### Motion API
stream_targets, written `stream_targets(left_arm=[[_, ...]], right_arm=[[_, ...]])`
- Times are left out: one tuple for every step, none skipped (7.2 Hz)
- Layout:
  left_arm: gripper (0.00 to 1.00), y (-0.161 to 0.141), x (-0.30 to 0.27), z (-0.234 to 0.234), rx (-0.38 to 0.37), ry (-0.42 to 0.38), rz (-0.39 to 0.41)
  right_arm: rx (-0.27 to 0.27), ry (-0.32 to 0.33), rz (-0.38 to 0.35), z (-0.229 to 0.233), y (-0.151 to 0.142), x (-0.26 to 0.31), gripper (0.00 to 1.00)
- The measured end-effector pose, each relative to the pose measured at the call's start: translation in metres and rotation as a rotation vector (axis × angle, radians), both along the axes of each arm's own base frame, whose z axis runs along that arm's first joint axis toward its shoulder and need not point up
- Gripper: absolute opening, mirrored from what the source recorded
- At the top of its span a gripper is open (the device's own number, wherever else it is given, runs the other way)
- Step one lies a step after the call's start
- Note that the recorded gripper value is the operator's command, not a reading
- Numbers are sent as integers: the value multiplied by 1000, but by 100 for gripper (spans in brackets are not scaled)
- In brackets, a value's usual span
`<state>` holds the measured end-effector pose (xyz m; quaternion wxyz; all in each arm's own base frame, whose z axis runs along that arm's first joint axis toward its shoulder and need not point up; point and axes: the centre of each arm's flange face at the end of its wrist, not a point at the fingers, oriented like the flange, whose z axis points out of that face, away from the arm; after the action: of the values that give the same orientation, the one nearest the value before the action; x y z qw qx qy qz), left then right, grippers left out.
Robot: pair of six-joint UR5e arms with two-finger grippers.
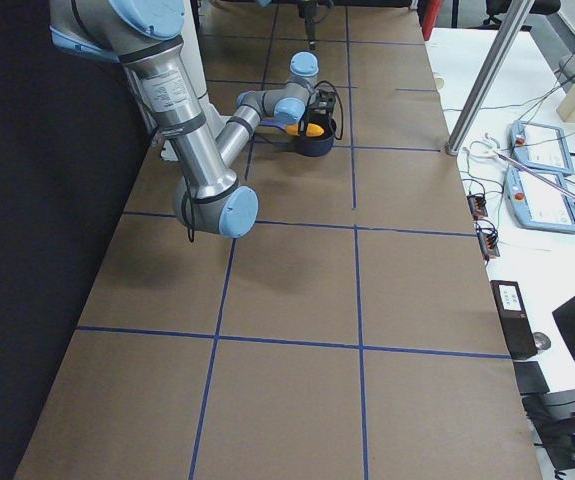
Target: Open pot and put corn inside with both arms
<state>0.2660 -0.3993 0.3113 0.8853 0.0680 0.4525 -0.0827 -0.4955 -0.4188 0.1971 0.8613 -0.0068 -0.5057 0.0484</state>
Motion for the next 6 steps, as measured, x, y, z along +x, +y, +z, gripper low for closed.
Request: stream_targets(left_arm=[[100, 0, 0, 0, 0, 1, 0], [100, 0, 0, -1, 0, 2, -1], [100, 0, 1, -2, 0, 3, -1], [100, -1, 2, -1, -1, 2, -2], [100, -1, 2, -1, -1, 1, -2], [100, -1, 3, -1, -2, 1, -1]], right_arm=[[-3, 2, 6, -9, -7, -11, 0], [-2, 7, 13, -14, -13, -19, 3], [-2, 17, 21, -17, -19, -27, 4], [-2, 22, 26, -18, -22, -32, 16], [-3, 26, 27, -18, -23, -35, 99], [-4, 28, 26, -18, -23, -37, 100]])
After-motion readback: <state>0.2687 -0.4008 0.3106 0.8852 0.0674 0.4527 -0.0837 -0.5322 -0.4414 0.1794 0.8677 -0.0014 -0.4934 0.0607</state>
